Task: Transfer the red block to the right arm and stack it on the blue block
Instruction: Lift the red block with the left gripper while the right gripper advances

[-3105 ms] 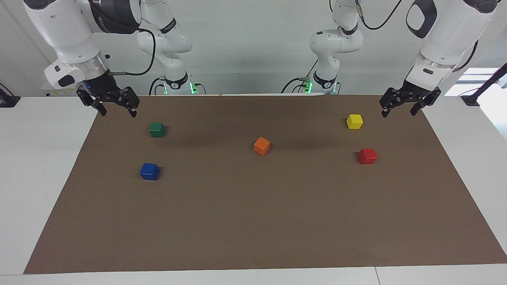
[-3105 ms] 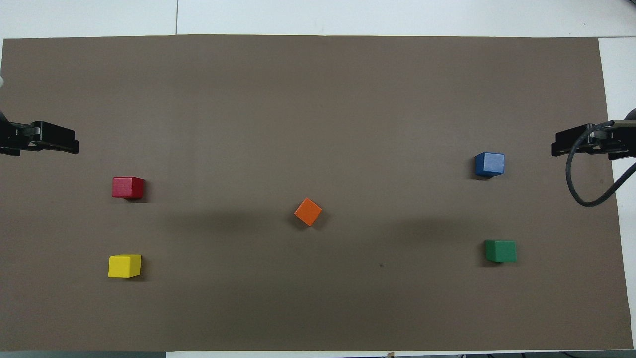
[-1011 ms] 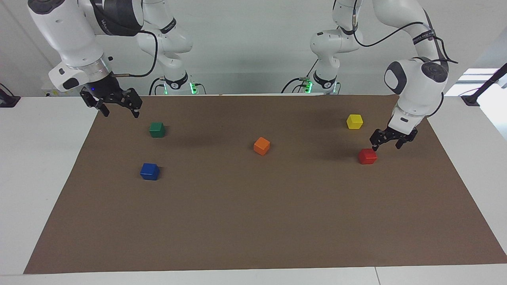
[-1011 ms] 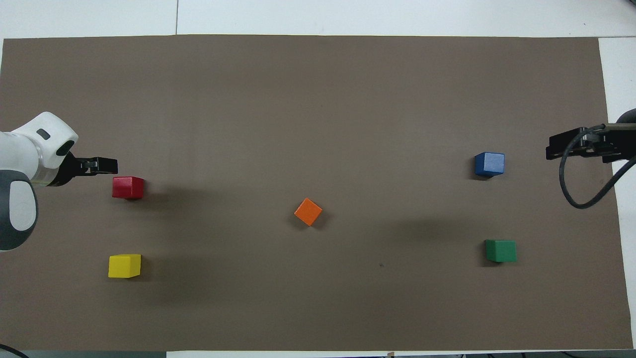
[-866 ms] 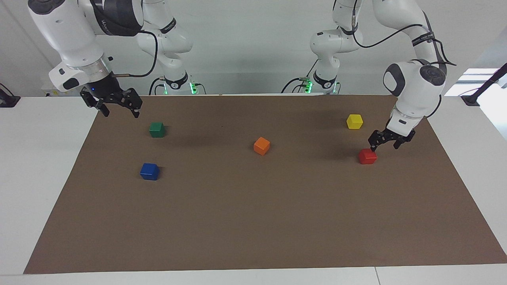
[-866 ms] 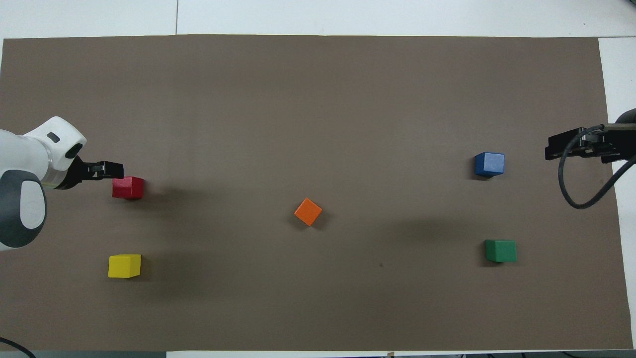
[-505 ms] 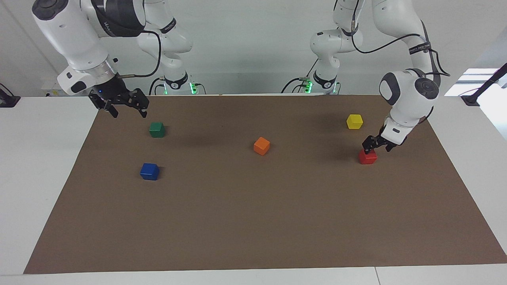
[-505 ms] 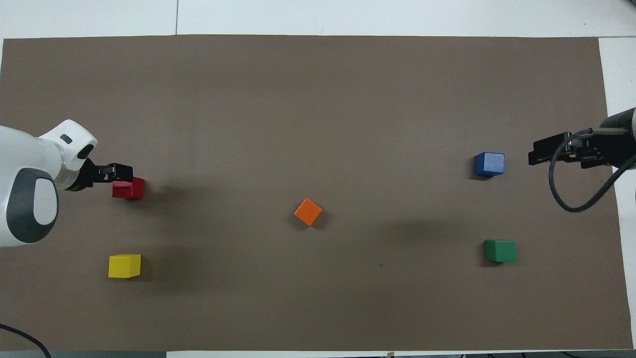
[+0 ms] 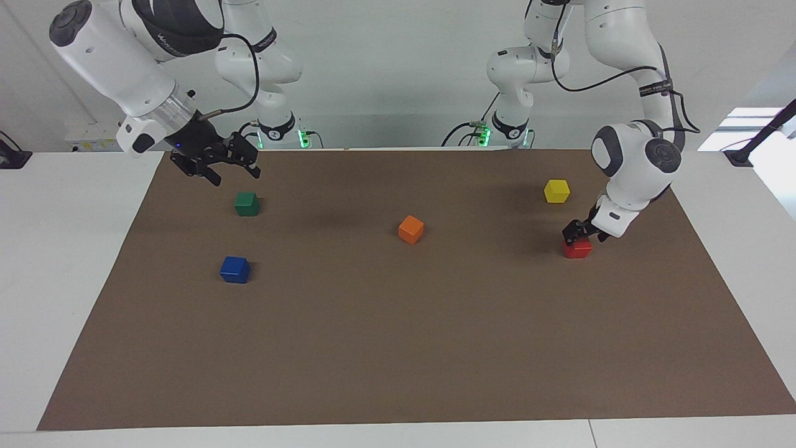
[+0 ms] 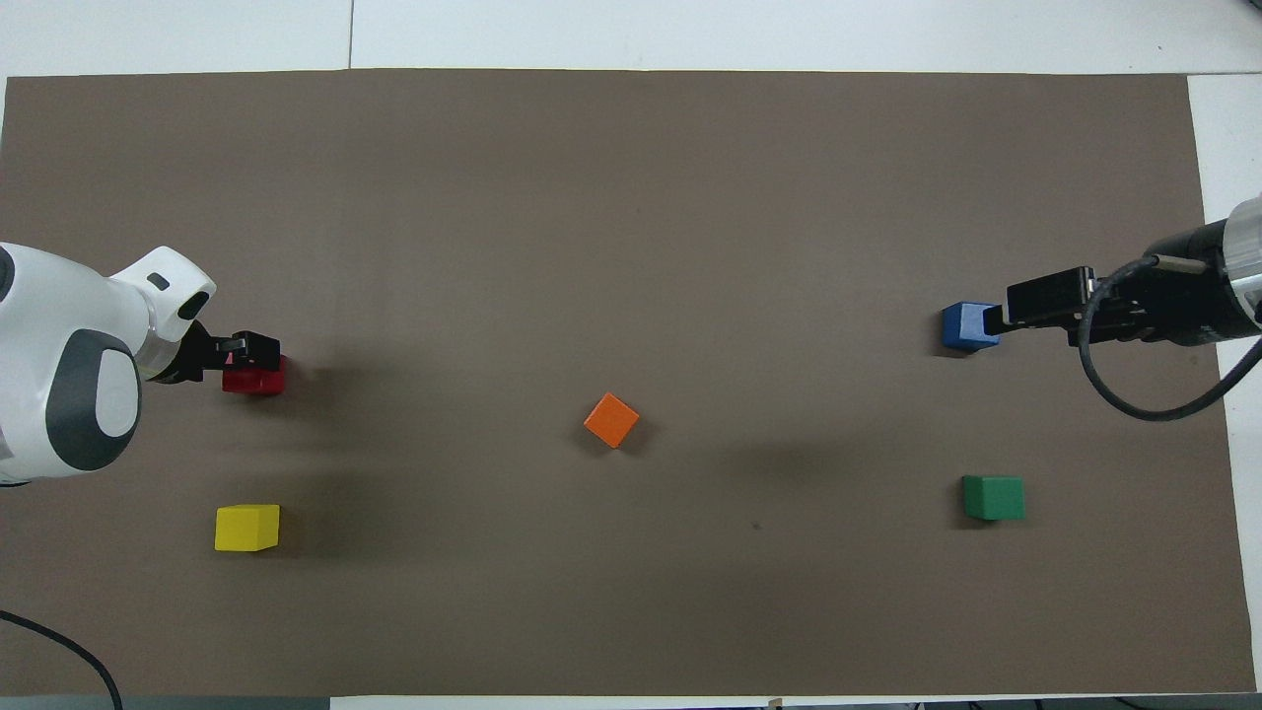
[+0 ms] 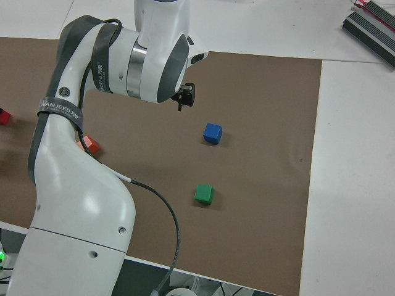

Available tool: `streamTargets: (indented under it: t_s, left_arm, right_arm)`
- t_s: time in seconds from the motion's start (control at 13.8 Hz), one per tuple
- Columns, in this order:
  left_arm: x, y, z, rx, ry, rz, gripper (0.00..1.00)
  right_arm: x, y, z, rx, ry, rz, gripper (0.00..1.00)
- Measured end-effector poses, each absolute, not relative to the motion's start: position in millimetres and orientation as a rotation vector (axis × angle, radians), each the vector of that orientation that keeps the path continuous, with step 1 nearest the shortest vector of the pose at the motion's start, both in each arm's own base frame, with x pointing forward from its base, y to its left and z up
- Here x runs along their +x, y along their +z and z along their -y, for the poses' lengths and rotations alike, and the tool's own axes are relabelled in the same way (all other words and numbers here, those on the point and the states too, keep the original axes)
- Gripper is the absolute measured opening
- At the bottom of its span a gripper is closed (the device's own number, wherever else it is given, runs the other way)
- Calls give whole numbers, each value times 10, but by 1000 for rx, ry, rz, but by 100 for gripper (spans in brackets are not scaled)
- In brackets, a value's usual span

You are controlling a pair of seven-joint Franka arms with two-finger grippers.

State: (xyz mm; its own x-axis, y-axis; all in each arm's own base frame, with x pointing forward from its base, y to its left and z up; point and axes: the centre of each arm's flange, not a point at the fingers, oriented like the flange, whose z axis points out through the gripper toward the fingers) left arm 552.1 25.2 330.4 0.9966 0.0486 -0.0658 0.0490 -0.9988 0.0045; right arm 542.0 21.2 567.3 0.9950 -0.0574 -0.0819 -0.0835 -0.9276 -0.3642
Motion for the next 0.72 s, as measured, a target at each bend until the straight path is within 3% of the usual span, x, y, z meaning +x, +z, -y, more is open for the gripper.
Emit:
streamTargets:
  t_s: [0.29,0.51,0.65,0.72]
  left_arm:
    - [5530,3161,-250,3131,-139,-76,100]
    - [5539,3161,-251,3131,-137,-77,85]
    - [5540,3160,-247,3130,-137,-77,55]
    - [5540,3160,-246,3130,-137,-76,55]
  right_arm:
    - [5435,5252,-27,-2500,112,-47,100]
    - [5479,5002,-6,-2361,103,-31,100]
    - [5494,4990,-52,-2354,100,-28,100]
    - [5493,4989,-62,-2351,101,-28,100]
